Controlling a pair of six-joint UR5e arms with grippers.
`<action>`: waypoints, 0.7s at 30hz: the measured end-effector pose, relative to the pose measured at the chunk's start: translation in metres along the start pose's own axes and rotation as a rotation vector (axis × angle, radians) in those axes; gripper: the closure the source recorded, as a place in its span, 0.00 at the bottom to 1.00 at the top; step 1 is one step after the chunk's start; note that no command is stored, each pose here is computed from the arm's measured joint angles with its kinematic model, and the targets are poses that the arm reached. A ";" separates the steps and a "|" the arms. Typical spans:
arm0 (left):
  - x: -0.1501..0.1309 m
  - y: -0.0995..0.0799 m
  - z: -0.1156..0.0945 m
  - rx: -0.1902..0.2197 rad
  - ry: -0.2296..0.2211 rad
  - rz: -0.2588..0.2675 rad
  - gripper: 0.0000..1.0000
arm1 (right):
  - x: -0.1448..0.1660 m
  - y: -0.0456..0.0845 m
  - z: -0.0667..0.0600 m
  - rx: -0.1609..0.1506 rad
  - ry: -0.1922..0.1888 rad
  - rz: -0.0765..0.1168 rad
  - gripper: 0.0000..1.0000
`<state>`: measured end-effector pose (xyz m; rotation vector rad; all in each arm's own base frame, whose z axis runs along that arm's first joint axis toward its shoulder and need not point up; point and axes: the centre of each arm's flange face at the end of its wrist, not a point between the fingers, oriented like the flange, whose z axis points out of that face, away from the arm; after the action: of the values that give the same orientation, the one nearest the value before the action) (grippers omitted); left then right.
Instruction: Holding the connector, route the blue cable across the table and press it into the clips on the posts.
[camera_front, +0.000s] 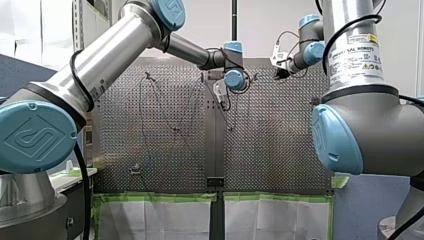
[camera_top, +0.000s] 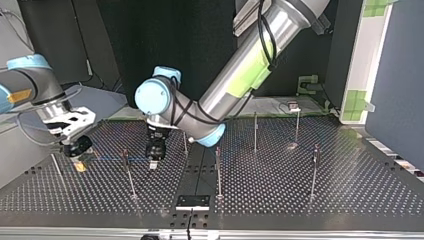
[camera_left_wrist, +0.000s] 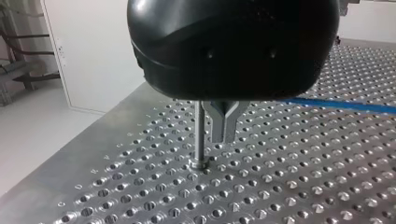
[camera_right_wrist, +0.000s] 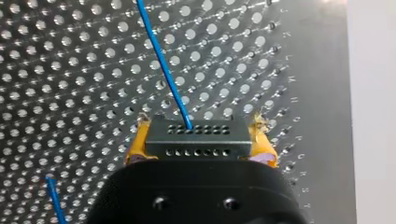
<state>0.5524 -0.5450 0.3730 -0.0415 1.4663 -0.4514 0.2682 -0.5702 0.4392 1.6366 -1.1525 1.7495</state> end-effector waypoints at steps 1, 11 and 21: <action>-0.001 0.000 0.001 0.004 -0.002 -0.001 1.00 | 0.002 0.000 0.000 0.002 0.003 -0.002 1.00; -0.003 0.004 0.004 0.008 0.001 0.001 1.00 | 0.008 0.008 0.002 0.011 0.013 -0.003 1.00; 0.002 -0.002 -0.004 0.010 0.036 0.010 0.69 | 0.003 0.013 0.005 0.010 0.004 -0.001 1.00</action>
<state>0.5483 -0.5461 0.3714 -0.0178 1.4991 -0.4537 0.2598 -0.5819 0.4384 1.6380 -1.1429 1.7602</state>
